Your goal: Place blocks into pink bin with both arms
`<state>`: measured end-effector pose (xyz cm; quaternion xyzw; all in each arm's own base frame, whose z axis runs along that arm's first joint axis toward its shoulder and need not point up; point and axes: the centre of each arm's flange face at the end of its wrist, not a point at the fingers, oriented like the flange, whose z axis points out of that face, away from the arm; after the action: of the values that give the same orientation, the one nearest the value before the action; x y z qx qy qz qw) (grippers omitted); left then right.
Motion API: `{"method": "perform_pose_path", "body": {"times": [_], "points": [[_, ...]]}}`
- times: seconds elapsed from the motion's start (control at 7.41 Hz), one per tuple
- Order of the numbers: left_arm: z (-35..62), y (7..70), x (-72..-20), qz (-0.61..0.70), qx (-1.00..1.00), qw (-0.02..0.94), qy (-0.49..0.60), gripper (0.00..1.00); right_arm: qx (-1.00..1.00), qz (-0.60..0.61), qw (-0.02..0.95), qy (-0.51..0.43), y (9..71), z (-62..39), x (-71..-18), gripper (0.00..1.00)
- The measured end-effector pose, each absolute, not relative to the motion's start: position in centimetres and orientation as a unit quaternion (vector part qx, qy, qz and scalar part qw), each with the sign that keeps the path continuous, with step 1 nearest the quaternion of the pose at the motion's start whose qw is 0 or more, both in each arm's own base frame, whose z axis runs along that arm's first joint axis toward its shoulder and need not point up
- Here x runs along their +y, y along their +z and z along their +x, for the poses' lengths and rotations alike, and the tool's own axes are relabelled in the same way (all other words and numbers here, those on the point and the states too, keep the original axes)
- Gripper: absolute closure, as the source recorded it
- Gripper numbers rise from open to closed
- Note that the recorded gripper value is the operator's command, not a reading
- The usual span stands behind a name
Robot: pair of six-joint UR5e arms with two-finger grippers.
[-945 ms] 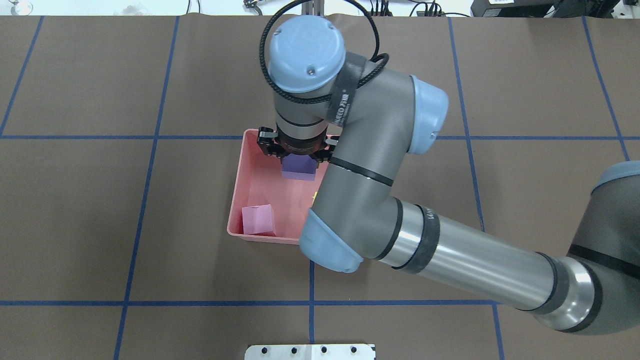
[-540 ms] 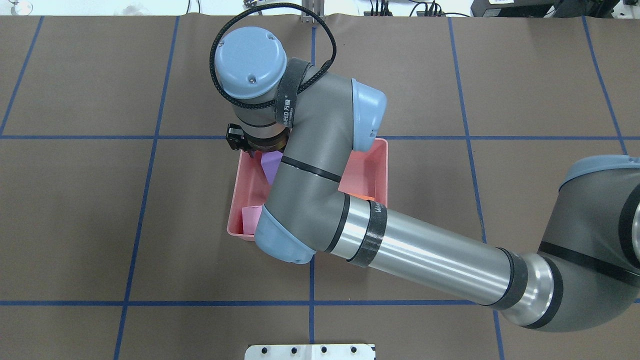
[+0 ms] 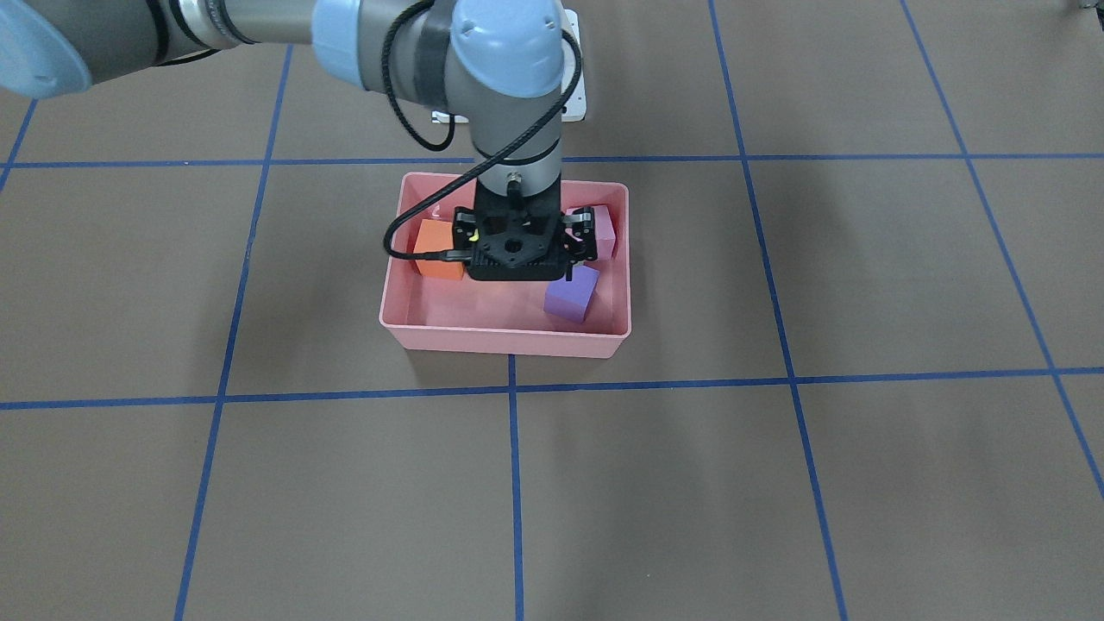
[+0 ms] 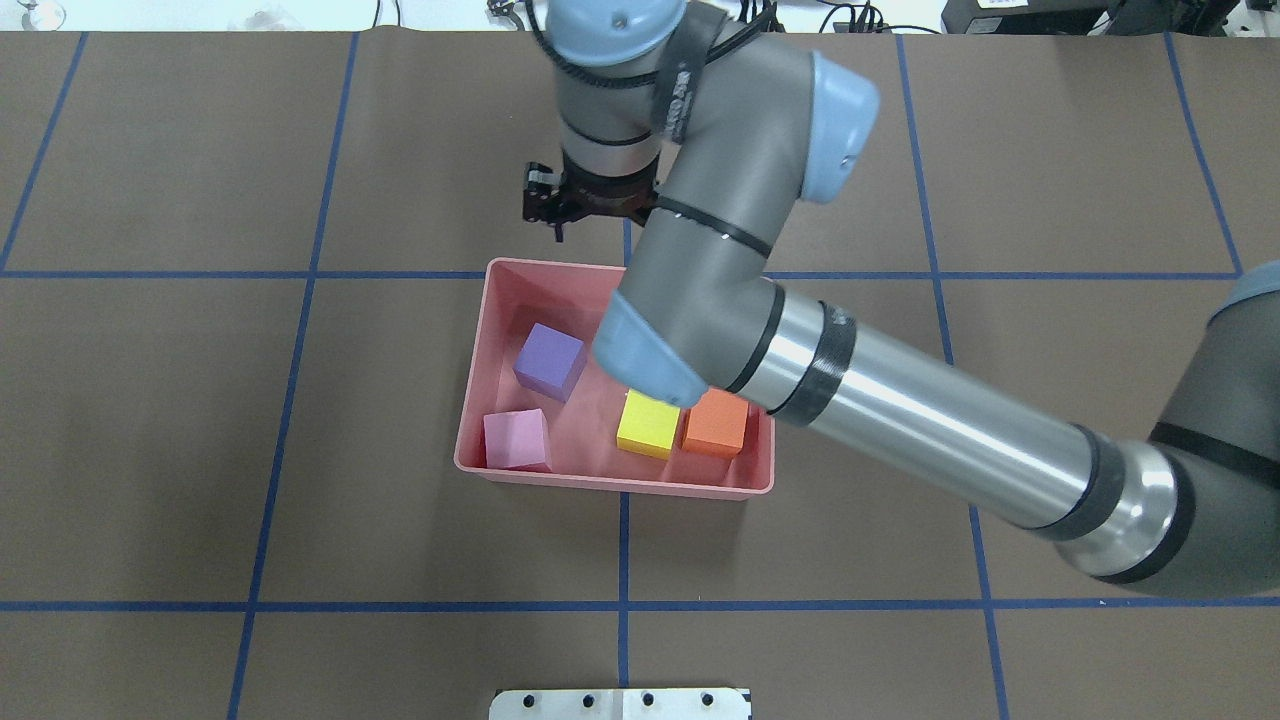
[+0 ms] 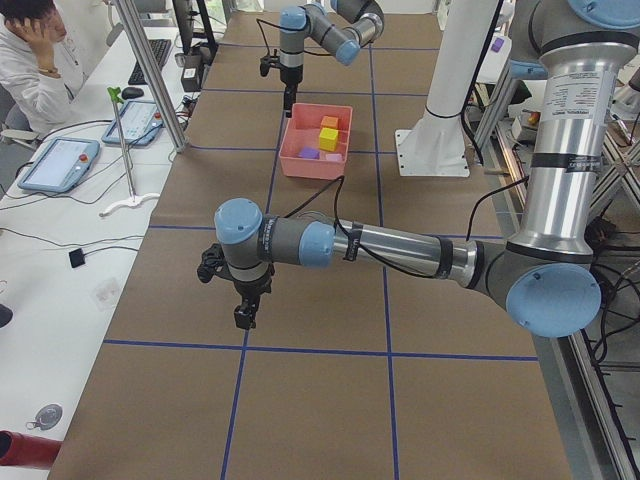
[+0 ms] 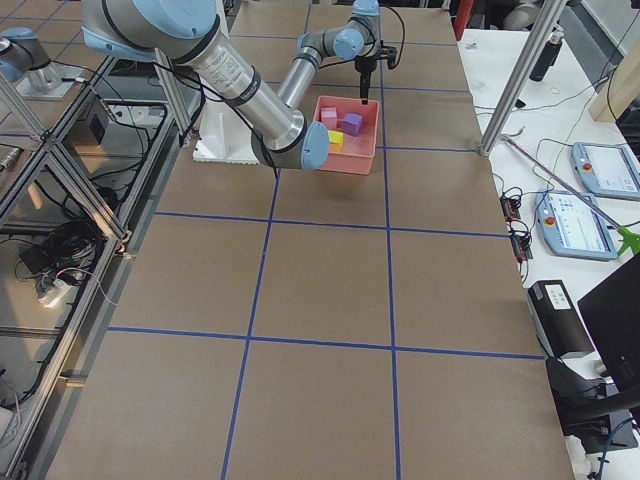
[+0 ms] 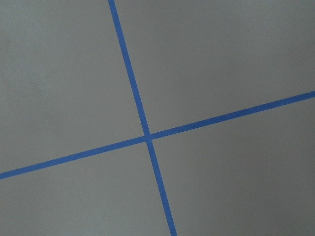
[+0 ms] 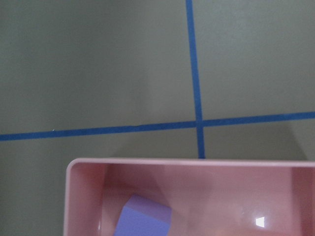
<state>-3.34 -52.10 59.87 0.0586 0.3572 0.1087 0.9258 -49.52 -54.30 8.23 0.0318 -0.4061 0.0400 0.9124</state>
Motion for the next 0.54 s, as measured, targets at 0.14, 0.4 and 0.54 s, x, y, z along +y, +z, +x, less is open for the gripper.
{"method": "perform_pose_path", "body": {"times": [0.14, 0.4, 0.54], "points": [[-3.4, 61.3, -50.9, 0.055, 0.357, 0.926, 0.106, 0.00, -0.407, 0.036, 0.912, 0.019, 11.5, -44.9, -56.9, 0.00], [-3.9, 62.1, -49.7, 0.050, 0.363, 0.925, 0.098, 0.00, -0.402, 0.051, 0.914, -0.024, 20.0, -33.5, -61.6, 0.00], [-4.6, 62.1, -49.4, 0.051, 0.367, 0.924, 0.090, 0.00, -0.395, 0.061, 0.915, -0.048, 24.5, -27.6, -63.4, 0.00]]}}
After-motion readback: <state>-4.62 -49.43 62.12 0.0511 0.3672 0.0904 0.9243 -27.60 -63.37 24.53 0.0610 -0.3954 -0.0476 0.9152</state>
